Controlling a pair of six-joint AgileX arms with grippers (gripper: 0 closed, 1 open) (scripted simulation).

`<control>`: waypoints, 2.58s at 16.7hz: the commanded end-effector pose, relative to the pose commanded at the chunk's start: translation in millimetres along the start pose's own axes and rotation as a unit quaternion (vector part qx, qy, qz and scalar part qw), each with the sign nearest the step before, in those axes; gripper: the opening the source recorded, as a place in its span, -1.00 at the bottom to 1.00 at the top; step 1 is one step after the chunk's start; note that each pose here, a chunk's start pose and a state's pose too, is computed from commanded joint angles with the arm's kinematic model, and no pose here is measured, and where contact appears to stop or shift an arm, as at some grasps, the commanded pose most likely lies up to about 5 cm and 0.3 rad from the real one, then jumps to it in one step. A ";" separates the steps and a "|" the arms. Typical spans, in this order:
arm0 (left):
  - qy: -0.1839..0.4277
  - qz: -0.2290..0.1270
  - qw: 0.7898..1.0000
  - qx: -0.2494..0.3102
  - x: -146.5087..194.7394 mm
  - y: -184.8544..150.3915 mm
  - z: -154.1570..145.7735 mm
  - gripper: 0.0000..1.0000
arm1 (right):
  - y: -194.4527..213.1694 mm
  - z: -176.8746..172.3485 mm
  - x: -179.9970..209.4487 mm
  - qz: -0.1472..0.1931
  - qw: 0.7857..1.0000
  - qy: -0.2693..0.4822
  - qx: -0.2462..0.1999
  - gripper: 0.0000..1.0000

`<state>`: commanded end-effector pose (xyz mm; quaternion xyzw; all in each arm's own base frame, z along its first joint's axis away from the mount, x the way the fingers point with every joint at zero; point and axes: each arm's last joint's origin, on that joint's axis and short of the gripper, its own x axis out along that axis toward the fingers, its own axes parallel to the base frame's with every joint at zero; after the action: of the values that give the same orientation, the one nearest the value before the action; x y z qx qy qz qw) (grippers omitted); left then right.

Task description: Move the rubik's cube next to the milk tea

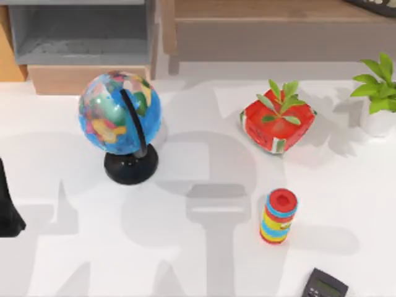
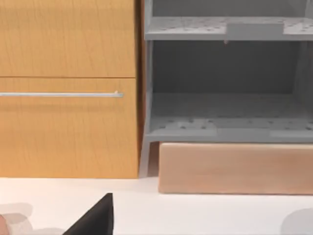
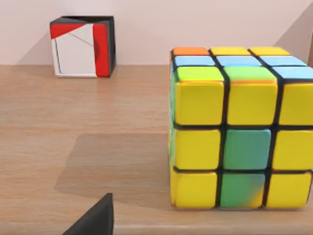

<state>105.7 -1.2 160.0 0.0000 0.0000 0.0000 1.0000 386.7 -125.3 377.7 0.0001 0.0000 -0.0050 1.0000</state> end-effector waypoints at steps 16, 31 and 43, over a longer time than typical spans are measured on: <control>0.000 0.000 1.000 0.000 0.0 0.0 0.0 1.00 | 0.0 0.0 60.0 0.000 1.000 0.000 0.000 1.00; 0.000 0.000 1.000 0.000 0.0 0.0 0.0 1.00 | 0.0 0.0 60.0 0.000 1.000 0.000 0.000 -0.66; 0.000 0.000 1.000 0.000 0.0 0.0 0.0 1.00 | 1.1 2.0 58.9 0.001 1.000 -0.003 -0.001 -1.00</control>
<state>105.7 -1.2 160.0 0.0000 0.0000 0.0000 1.0000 445.6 -124.8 379.7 -0.0006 -0.0027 -0.0041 1.0000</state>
